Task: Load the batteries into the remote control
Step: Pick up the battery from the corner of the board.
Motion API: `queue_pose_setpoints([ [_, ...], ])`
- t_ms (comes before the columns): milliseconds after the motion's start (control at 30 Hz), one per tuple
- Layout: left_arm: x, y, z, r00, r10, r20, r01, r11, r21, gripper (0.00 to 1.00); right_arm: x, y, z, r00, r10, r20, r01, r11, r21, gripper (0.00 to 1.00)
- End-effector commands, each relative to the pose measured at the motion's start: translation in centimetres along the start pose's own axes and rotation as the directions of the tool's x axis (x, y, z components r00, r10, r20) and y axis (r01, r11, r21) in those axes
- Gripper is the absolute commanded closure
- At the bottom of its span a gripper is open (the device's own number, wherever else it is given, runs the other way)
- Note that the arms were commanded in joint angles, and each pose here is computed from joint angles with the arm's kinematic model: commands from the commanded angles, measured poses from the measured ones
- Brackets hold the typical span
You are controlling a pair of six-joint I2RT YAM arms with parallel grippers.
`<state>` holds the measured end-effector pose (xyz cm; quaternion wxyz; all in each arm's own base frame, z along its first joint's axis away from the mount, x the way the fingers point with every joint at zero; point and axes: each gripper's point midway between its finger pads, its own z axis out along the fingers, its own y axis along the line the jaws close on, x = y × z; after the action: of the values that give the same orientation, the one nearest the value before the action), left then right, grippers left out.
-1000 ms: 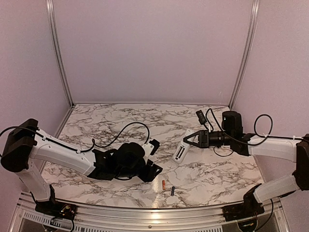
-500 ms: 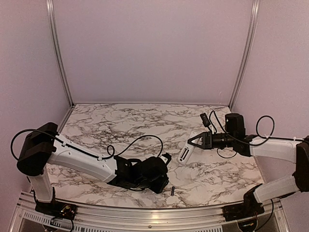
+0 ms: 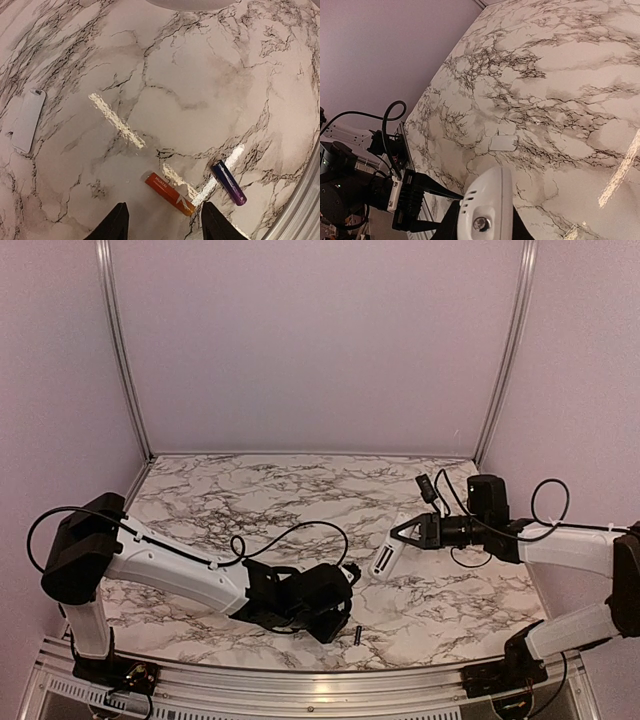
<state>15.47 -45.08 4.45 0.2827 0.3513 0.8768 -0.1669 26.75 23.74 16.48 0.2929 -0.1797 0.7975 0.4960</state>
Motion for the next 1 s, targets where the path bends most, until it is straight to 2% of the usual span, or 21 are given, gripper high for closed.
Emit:
queue_pose_setpoints([
  [0,-0.6,-2.2,-0.7,0.995,0.098,-0.026,-0.096,0.993,0.072,0.49,-0.5,-0.7,-1.2,1.000,0.008,0.027,-0.008,1.000,0.016,1.00],
  [133,-0.9,-3.2,-0.7,0.992,0.128,-0.010,-0.127,0.989,0.082,0.49,-0.6,-1.3,-1.6,0.999,0.024,0.036,-0.025,0.999,0.022,1.00],
  [333,-2.3,-0.8,-0.3,0.989,0.142,-0.042,-0.142,0.990,-0.012,0.48,-0.5,-1.2,-1.5,0.999,0.027,0.034,-0.028,1.000,0.011,1.00],
  [633,-0.8,1.5,0.8,0.993,0.028,-0.111,-0.036,0.997,-0.065,0.56,-0.4,-1.2,-1.5,0.999,0.026,0.032,-0.026,1.000,0.012,1.00],
  [967,-0.3,0.7,2.6,0.992,-0.033,-0.119,0.029,0.999,-0.033,0.58,-0.3,-1.4,-1.5,0.999,0.028,0.030,-0.028,0.999,0.015,1.00],
])
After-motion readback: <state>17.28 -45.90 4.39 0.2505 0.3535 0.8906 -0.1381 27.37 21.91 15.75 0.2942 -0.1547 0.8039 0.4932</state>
